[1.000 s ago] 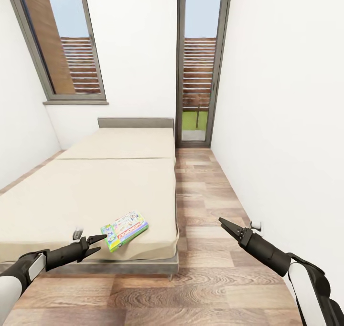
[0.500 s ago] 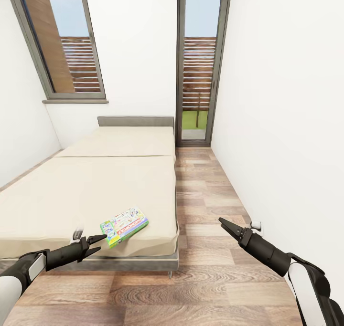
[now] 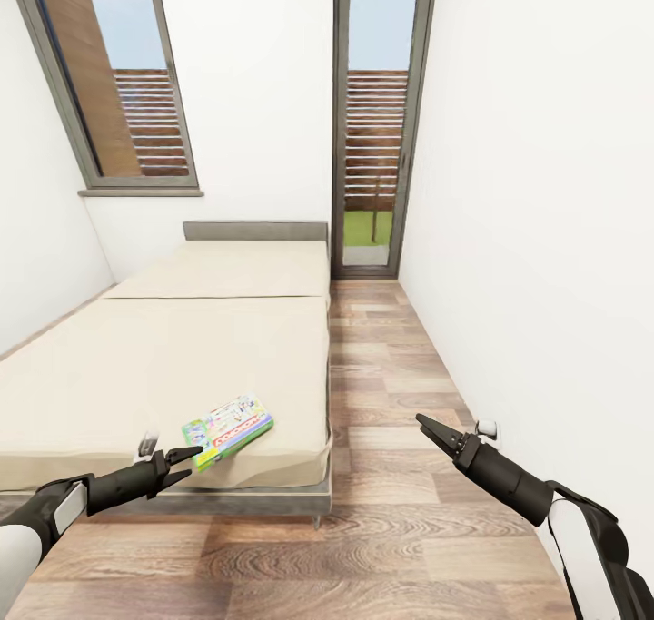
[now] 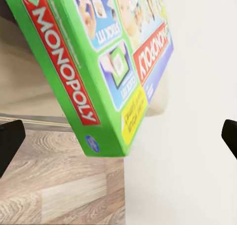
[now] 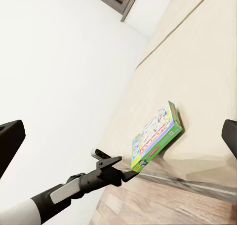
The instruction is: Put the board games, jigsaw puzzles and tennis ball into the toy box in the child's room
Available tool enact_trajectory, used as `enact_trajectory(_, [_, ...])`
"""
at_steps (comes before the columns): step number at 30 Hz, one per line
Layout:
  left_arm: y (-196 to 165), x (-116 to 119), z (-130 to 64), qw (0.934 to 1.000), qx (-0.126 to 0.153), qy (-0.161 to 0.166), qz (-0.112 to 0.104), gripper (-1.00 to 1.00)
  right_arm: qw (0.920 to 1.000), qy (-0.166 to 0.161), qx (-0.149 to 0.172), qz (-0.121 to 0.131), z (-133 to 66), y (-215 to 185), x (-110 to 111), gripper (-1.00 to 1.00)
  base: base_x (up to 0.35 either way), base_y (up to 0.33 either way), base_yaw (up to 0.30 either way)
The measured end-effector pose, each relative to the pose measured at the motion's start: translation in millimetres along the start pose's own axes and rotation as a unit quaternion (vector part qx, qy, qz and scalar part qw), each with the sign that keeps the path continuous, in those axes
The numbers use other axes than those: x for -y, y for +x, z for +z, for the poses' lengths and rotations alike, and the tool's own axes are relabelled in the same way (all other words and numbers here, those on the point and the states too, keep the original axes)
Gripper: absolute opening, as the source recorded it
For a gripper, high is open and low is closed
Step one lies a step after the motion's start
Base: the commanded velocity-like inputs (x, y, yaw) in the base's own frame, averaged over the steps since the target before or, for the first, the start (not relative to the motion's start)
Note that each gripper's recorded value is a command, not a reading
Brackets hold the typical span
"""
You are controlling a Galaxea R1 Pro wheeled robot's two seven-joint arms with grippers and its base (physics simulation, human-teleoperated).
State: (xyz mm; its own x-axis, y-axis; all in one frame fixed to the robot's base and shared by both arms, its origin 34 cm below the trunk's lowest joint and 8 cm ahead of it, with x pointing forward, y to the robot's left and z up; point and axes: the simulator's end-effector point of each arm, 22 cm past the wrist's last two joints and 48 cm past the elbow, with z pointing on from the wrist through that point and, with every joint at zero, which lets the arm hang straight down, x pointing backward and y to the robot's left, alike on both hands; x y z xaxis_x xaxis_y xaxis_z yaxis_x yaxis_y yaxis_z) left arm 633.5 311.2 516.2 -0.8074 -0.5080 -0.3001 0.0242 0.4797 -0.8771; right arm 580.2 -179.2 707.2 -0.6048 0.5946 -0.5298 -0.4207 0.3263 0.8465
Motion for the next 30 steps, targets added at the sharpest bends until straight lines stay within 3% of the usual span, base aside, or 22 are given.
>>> enact_trajectory(30, [-1.0, 0.3, -0.6, 1.0000, 0.002, 0.001, 0.000, 1.00, 1.0000, 0.000, 0.000, 0.000, -0.4, -0.2, 0.3, 1.00, 0.034, 0.012, 0.000])
